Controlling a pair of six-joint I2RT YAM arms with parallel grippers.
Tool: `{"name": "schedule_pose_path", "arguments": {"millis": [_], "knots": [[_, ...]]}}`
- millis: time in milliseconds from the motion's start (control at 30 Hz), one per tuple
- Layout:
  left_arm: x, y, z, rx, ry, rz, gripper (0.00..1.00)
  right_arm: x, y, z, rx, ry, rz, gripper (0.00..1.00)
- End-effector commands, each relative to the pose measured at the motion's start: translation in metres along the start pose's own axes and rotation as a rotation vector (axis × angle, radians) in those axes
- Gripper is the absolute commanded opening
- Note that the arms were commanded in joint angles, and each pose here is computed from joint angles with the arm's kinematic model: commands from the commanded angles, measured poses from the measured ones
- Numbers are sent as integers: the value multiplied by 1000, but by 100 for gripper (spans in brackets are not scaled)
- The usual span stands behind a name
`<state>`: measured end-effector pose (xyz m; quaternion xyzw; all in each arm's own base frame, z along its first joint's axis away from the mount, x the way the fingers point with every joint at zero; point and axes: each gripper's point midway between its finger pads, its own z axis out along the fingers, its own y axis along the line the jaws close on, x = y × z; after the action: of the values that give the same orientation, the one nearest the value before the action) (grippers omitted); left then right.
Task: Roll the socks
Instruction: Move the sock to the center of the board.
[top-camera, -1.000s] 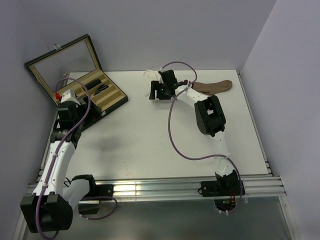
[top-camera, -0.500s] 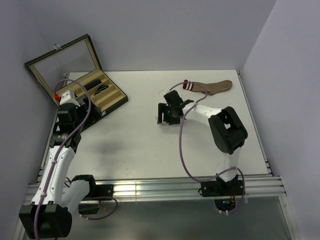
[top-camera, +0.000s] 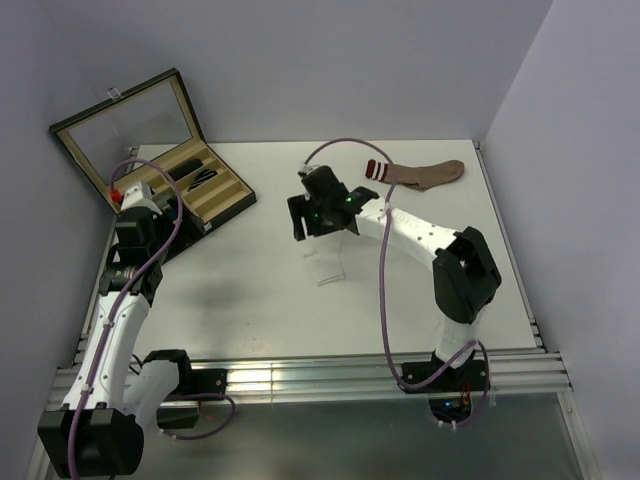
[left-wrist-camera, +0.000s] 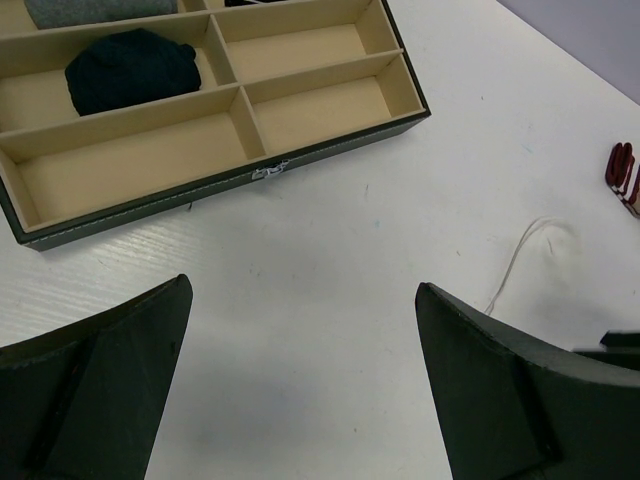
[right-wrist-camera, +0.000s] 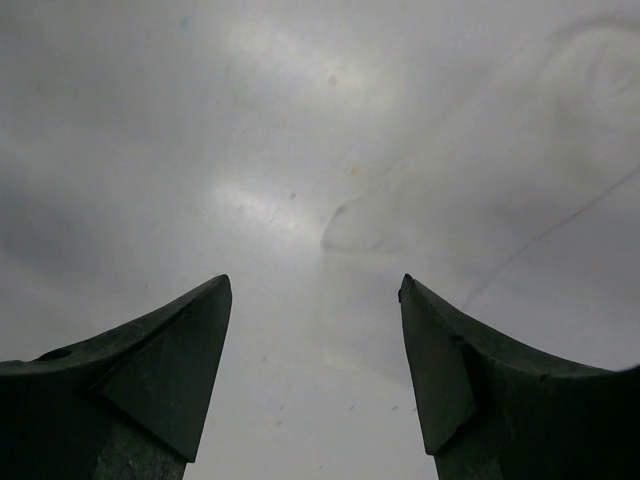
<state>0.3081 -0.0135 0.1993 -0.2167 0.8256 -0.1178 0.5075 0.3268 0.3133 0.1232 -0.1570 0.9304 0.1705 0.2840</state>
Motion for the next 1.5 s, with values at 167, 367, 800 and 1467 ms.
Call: {"name": "schedule_pose_path", "arguments": {"millis": [167,367,800,1467], "knots": [[-12,-16,-3,64,-19,12,99,-44,-79,56,65,-11,5,75],[-9,-17,-2,74,-12,14,99,-29,-117,97,104,35,118,75],[-3,-20,5,92,23,16,99,-2,-156,15,217,-68,383,72],[-2,-22,4,105,25,11,99,82,-75,24,266,104,-112,43]]}}
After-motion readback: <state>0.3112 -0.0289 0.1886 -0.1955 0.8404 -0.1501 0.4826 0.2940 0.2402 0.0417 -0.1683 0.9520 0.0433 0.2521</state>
